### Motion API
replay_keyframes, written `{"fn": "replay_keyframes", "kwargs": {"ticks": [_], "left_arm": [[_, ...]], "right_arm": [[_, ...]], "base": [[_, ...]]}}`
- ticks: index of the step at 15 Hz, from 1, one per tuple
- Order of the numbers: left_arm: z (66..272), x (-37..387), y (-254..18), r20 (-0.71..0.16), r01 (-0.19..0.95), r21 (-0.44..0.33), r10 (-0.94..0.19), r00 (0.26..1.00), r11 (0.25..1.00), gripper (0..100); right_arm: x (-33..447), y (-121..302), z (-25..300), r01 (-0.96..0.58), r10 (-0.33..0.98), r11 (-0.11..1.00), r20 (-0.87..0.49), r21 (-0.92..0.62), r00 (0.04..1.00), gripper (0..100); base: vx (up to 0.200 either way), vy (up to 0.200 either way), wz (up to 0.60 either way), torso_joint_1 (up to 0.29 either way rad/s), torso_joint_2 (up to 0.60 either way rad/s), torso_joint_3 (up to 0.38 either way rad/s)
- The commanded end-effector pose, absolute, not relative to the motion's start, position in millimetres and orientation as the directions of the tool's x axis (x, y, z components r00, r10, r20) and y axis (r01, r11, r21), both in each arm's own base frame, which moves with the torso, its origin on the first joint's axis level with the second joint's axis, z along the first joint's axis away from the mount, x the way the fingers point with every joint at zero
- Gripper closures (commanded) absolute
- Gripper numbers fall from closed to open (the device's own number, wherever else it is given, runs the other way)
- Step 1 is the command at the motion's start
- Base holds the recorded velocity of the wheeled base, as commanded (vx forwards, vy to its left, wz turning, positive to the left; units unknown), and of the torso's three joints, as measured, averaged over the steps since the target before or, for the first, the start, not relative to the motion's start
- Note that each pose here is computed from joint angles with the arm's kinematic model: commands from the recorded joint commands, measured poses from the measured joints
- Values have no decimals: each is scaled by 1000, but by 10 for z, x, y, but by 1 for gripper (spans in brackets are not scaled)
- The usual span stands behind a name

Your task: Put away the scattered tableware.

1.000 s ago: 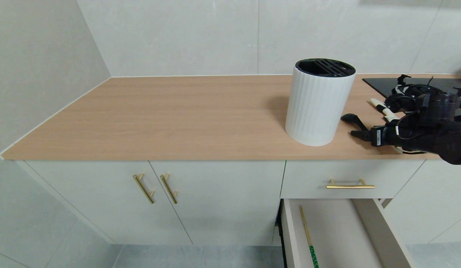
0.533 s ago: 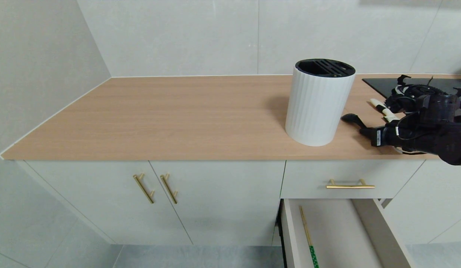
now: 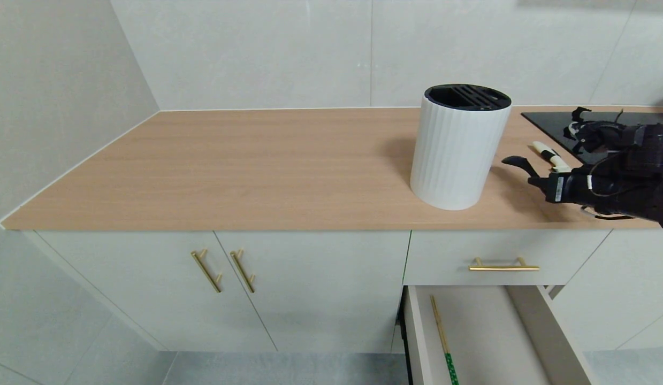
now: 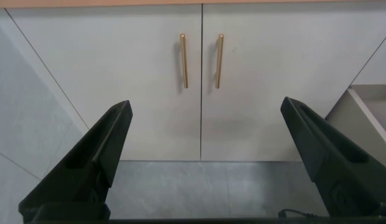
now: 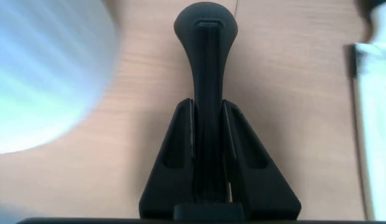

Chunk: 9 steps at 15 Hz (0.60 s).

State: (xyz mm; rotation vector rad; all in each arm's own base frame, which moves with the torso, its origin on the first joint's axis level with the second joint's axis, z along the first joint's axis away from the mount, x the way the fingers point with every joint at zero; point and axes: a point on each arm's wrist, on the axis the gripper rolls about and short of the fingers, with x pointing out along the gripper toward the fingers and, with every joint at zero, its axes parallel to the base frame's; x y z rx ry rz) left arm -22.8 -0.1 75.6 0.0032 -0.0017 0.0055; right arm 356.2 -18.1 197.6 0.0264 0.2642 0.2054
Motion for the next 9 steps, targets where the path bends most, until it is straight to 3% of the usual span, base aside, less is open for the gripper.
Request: {"fn": "replay_keyframes", "kwargs": {"ticks": [1,5,9], "left_arm": [[761,-229,-1,3,-6,3,6,1000,1000,0],[756,-228,-1,2,-6,3,6,1000,1000,0],[756,-228,-1,2,-6,3,6,1000,1000,0]], "right_arm": [[2936,-52,2217,-217,232,972,-208,91,950,100],[2238,-39,2118,-219,229,973,-159,75,960,100],[1926,-25,1920,-216,227,973,-194,80,954,100]], "base": [[0,0,0,0,0,0],[0,0,0,0,0,0],[0,0,0,0,0,0]]}}
